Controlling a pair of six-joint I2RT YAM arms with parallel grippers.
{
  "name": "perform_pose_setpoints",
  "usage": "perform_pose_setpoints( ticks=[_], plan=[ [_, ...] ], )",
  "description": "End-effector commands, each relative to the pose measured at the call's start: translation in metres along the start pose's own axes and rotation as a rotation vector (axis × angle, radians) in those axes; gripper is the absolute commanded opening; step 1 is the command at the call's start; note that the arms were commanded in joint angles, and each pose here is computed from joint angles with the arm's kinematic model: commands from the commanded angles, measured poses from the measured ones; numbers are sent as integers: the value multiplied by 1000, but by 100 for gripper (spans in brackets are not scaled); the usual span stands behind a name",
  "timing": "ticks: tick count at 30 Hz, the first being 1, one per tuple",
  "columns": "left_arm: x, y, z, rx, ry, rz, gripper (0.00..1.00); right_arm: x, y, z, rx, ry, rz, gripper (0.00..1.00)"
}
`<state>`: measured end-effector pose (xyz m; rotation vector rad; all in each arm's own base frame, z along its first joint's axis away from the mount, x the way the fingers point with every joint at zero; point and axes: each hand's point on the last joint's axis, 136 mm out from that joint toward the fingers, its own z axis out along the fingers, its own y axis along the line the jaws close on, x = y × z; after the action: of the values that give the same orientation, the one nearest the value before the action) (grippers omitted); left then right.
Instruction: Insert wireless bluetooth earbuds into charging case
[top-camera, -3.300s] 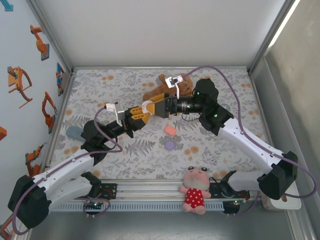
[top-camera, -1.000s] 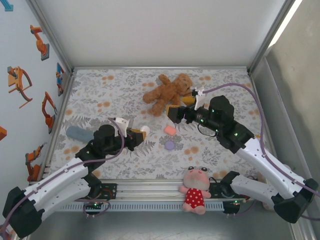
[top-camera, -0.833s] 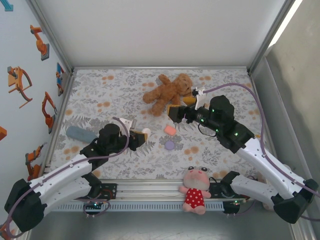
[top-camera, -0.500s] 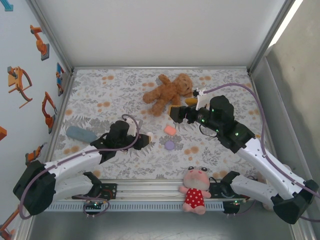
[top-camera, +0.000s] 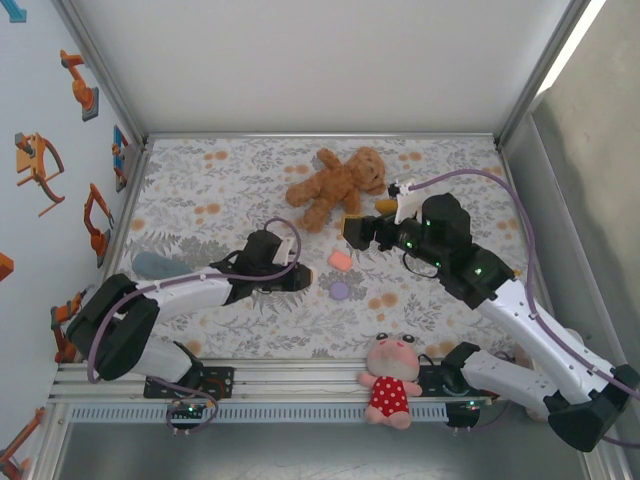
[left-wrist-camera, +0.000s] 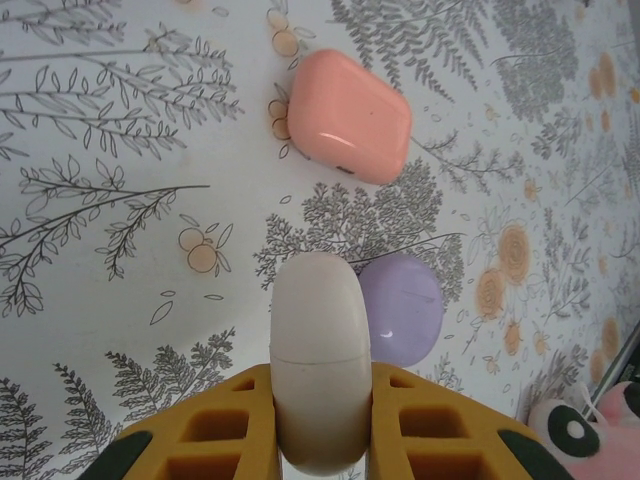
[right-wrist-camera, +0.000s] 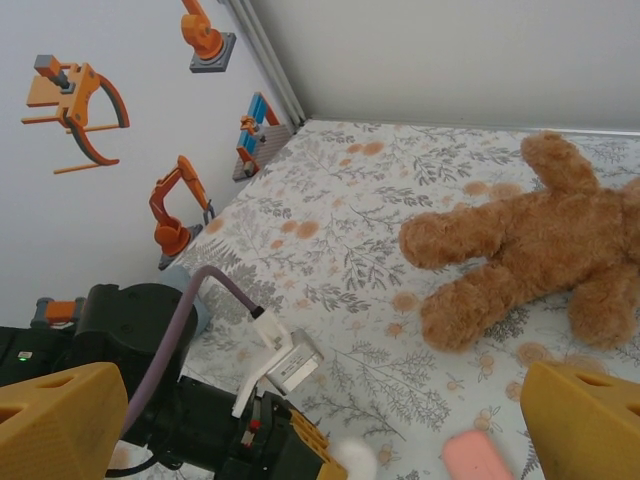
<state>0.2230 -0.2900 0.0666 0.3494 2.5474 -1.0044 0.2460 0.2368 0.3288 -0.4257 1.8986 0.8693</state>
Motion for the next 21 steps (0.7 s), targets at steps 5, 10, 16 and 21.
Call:
perform_pose_setpoints(
  ticks=[5,10,16,21],
  plan=[
    [4,2,15,-11,64,-49,7,-6,-2,-11,24,-24,-40,100],
    [7,10,19,-48,91,-65,16,-5,-4,-12,34,-17,-56,100],
    [7,16,17,-77,76,-70,43,-4,-11,-14,66,8,-66,100],
    [2,17,8,-96,35,-56,52,-1,-23,-14,109,36,-64,100]
  ],
)
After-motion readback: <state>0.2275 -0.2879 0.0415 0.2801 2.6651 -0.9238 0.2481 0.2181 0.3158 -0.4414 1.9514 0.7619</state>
